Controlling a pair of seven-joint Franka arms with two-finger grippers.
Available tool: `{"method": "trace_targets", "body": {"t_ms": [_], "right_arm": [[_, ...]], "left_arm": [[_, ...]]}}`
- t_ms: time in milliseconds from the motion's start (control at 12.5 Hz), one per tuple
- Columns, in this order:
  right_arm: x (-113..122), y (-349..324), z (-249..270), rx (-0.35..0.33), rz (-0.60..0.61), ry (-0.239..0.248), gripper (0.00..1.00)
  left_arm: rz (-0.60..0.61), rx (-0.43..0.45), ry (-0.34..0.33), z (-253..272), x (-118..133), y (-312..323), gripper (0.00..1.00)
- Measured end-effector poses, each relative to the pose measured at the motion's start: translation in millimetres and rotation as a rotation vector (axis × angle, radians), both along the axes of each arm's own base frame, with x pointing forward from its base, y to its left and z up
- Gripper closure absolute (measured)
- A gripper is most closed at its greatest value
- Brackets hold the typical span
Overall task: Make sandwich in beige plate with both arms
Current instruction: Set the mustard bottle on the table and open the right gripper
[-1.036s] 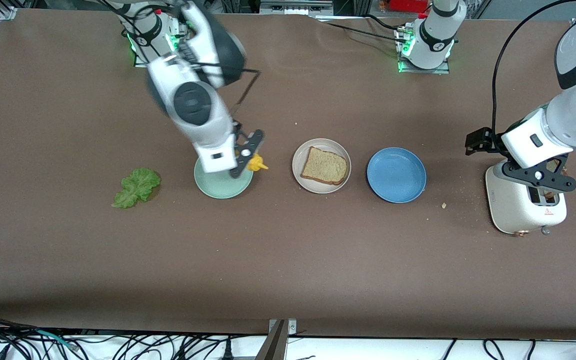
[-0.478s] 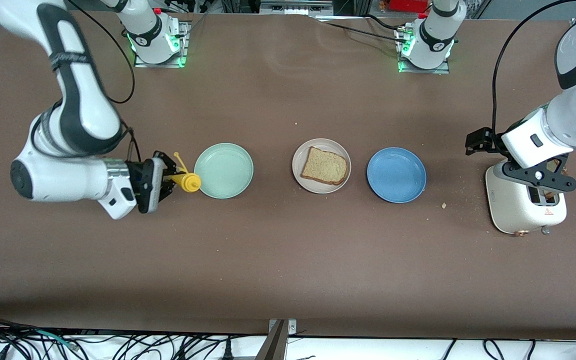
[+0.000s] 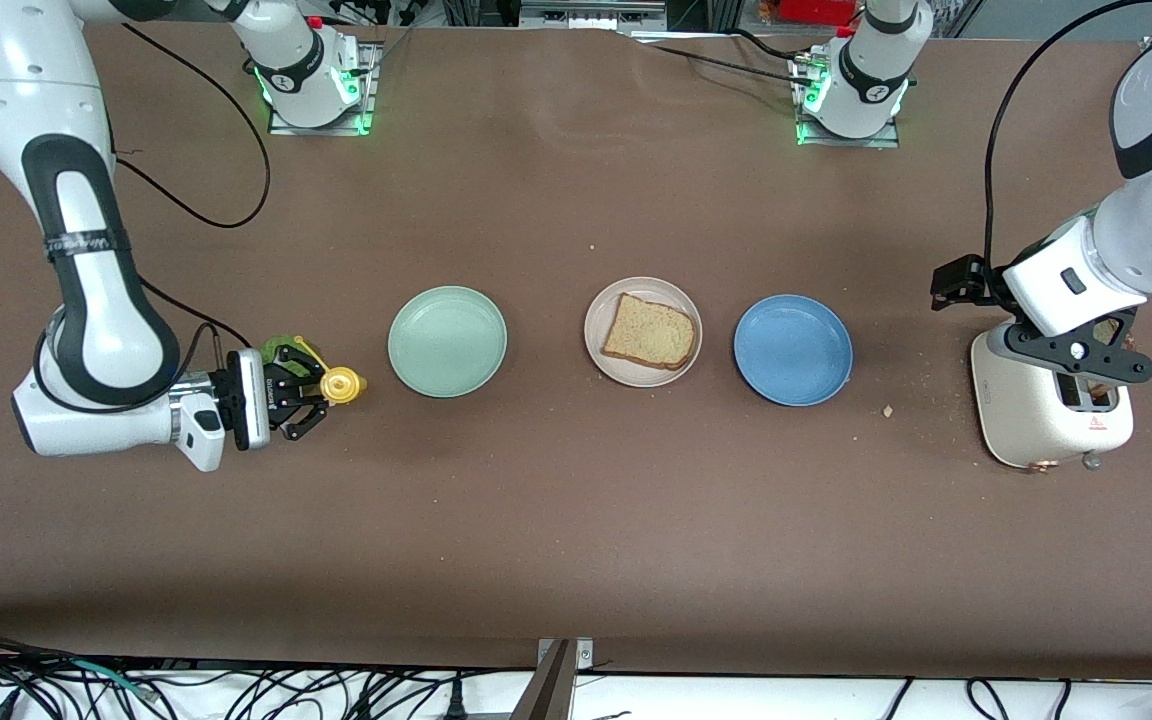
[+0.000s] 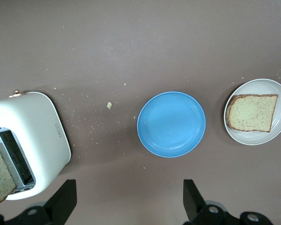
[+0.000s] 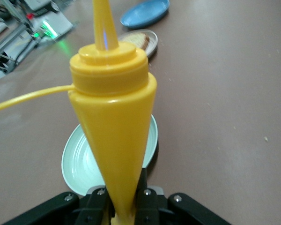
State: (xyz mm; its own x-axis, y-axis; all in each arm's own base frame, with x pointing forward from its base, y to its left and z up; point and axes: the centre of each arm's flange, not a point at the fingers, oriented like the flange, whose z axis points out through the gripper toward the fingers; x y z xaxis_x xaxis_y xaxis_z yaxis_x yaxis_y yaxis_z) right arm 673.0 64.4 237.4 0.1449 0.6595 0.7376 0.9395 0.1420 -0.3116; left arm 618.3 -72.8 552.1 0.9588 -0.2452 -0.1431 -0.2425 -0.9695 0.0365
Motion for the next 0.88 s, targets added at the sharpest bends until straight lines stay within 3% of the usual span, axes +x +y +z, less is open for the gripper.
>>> {"method": "trace_targets", "body": {"t_ms": [239,558,717,877], "right_arm": [[-9,-30,-36,0.128,0.043,-0.017,0.81],[-38,-47,-94,0.229,0.060,0.044,0.81],[-57,-40,-114,0.249,0.039,0.043,0.81],[-70,-39,-114,0.223,0.016,0.023,0.81]], "left_arm": [[0.000,0.000,0.000,0,0,0,0.00],[0.000,0.000,0.000,0,0,0,0.00],[0.000,0.000,0.000,0,0,0,0.00],[0.000,0.000,0.000,0,0,0,0.00]]}}
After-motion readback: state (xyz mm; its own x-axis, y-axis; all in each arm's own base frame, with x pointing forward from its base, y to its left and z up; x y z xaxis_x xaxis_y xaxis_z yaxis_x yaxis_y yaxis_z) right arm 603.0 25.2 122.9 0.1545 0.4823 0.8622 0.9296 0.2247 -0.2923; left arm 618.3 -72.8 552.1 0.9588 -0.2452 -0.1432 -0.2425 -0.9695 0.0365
